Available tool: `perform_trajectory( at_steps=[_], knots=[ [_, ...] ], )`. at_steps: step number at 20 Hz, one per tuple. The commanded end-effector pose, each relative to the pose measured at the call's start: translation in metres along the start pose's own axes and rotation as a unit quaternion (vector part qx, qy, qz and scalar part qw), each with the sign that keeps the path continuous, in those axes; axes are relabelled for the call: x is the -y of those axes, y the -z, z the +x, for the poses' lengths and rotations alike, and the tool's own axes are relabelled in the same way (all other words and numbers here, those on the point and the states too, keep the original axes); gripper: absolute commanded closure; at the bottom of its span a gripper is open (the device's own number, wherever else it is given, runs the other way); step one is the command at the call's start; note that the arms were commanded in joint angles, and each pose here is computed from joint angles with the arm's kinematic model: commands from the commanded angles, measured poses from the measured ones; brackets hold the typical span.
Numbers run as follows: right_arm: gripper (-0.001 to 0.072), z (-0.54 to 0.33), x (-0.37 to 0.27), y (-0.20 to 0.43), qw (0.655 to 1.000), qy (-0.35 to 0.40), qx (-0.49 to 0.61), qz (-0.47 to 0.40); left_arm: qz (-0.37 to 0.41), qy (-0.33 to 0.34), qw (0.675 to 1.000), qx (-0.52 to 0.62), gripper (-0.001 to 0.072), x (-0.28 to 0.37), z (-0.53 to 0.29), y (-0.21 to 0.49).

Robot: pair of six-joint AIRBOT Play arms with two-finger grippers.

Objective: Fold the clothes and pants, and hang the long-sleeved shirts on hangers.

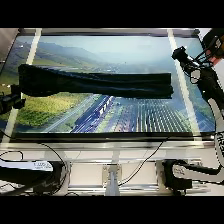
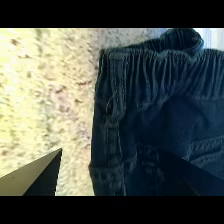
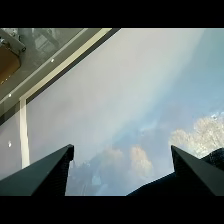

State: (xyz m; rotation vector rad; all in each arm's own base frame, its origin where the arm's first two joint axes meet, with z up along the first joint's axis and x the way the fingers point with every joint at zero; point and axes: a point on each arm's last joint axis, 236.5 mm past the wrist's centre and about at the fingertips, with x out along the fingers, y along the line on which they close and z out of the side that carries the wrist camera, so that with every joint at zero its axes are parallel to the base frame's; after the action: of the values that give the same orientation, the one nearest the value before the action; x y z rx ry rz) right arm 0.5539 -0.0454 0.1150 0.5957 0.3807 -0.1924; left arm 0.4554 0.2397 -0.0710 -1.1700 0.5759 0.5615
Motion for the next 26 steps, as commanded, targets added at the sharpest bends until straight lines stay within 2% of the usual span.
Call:
perform_trajectory(
  at_steps=[1, 3, 4, 8, 16, 17, 18, 19, 22, 23, 25, 26],
  knots=[
    [0.0022, 0.000, 0.000, -0.001, 1.000, -0.001, 0.001, 0.001, 0.000, 0.003, 1.000, -0.004, 0.0015, 0.001, 0.022, -0.006],
    [0.0022, 0.000, 0.000, -0.001, 1.000, -0.001, 0.001, 0.001, 0.004, 0.004, 1.000, -0.010, 0.0036, 0.004, 0.031, -0.002],
    [0.0022, 0.000, 0.000, -0.001, 1.000, -0.001, 0.001, 0.001, 0.008, 0.005, 1.000, -0.014, 0.0071, 0.008, 0.036, 0.001],
    [0.0022, 0.000, -0.001, -0.001, 1.000, -0.001, 0.001, 0.001, 0.093, 0.018, 0.995, -0.023, 0.0070, 0.031, 0.050, 0.021],
    [0.0022, 0.000, 0.001, 0.006, 1.000, 0.004, -0.013, 0.012, 0.085, 0.023, 0.995, 0.041, 0.0074, 0.059, 0.069, 0.031],
    [0.0022, 0.000, 0.003, 0.009, 1.000, 0.007, -0.018, 0.011, 0.089, 0.023, 0.994, 0.052, 0.0192, 0.062, 0.069, 0.031],
    [0.0023, -0.001, 0.005, 0.011, 1.000, 0.011, -0.023, 0.008, 0.093, 0.023, 0.994, 0.061, 0.0462, 0.066, 0.070, 0.031],
    [0.0023, -0.001, 0.006, 0.012, 1.000, 0.013, -0.026, 0.007, 0.098, 0.025, 0.993, 0.058, 0.0648, 0.068, 0.070, 0.034],
    [0.0026, -0.001, 0.007, 0.016, 0.999, 0.016, -0.034, -0.022, 0.107, 0.042, 0.992, 0.043, 0.0661, 0.085, 0.065, 0.042],
    [0.0051, -0.002, 0.007, 0.016, 0.999, 0.016, -0.036, -0.034, 0.117, 0.056, 0.991, 0.034, 0.0660, 0.098, 0.060, 0.043],
    [0.0230, -0.007, 0.007, 0.018, 0.998, 0.019, -0.044, -0.043, 0.183, 0.098, 0.978, 0.024, 0.0661, 0.138, 0.039, 0.044],
    [0.0302, -0.011, 0.007, 0.018, 0.998, 0.021, -0.049, -0.044, 0.240, 0.126, 0.962, 0.020, 0.0661, 0.163, 0.022, 0.046]
  ],
)
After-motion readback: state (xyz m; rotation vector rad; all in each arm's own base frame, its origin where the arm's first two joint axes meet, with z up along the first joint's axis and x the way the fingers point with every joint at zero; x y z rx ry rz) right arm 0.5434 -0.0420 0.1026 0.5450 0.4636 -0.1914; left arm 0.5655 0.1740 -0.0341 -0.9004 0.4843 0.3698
